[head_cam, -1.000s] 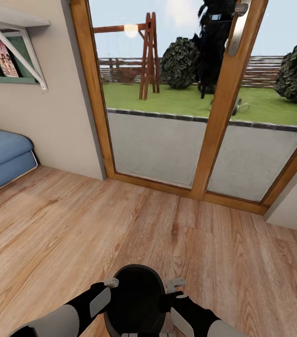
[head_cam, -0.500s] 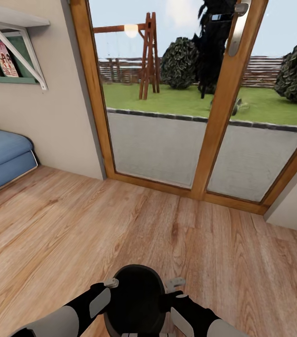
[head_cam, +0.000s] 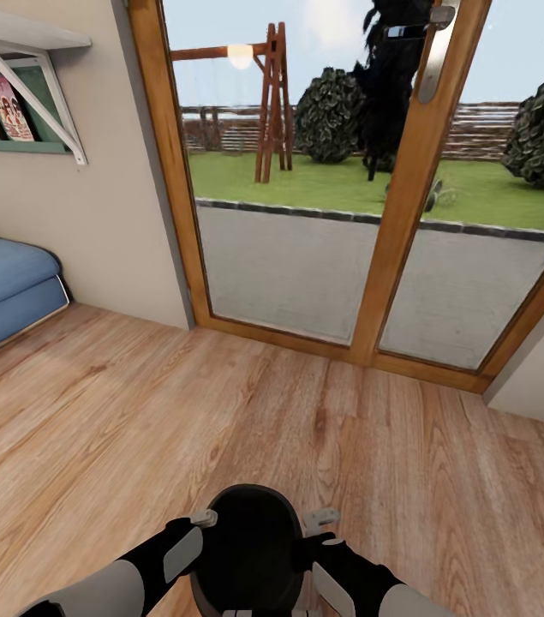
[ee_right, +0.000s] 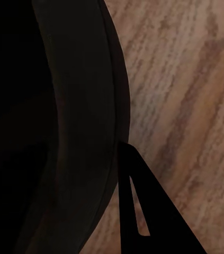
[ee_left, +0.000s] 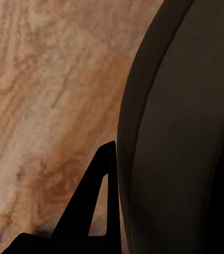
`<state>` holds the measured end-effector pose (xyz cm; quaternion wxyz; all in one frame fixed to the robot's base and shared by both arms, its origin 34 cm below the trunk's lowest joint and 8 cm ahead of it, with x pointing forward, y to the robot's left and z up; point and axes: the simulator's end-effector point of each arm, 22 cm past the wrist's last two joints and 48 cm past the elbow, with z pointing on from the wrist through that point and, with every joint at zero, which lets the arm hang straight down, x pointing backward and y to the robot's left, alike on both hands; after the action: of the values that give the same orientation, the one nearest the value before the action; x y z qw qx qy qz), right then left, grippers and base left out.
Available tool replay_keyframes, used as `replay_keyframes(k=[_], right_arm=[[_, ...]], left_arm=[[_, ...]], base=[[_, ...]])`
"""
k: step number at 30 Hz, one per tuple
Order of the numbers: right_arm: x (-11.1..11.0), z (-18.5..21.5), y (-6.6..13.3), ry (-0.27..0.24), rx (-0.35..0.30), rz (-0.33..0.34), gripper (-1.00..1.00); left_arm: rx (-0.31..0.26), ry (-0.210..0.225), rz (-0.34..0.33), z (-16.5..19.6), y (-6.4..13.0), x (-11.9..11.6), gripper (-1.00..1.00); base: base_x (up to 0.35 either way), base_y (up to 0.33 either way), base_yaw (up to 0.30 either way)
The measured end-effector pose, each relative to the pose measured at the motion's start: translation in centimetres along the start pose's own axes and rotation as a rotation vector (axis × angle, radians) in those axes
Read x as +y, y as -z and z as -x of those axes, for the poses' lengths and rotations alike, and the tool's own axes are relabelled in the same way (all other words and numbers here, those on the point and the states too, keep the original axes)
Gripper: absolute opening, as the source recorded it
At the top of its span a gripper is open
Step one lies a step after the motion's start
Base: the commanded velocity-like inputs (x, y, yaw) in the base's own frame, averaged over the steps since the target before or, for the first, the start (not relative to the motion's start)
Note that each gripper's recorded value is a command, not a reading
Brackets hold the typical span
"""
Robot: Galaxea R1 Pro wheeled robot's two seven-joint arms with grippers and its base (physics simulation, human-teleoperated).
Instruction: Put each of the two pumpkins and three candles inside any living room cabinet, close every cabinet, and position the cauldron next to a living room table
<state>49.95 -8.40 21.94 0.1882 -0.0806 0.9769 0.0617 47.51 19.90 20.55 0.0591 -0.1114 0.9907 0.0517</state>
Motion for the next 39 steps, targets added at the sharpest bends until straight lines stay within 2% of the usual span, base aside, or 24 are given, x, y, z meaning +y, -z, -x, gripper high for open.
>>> replay_keyframes(k=[6, 13, 17, 22, 39], right_arm=[[0.03, -0.04, 0.02, 0.001, 0.003, -0.001, -1.0], [0.15, -0.54, 0.4, 0.006, 0.031, 0.005, -1.0], [-0.29, -0.13, 0.18, 0.012, 0.017, -0.001, -1.0], [-0.37, 0.13, 0.01, 0.009, 0.002, -0.006, -1.0], [-0.23, 0.32, -0.04, 0.009, 0.007, -0.007, -1.0]], left_arm=[[0.002, 0.002, 0.0, -0.05, -0.01, 0.03, -1.0], [0.031, 0.001, 0.007, -0.85, 0.36, 0.24, -1.0], [0.014, 0.013, 0.0, -0.59, 0.1, -0.24, -1.0], [0.003, 0.005, -0.007, -0.27, -0.07, -0.39, -1.0], [0.004, 0.01, -0.007, 0.02, -0.16, -0.24, -1.0]], base=[[0.024, 0.0, 0.0], [0.125, 0.0, 0.013], [0.024, 0.0, 0.141], [0.03, 0.0, 0.142], [0.0, 0.0, 0.003]])
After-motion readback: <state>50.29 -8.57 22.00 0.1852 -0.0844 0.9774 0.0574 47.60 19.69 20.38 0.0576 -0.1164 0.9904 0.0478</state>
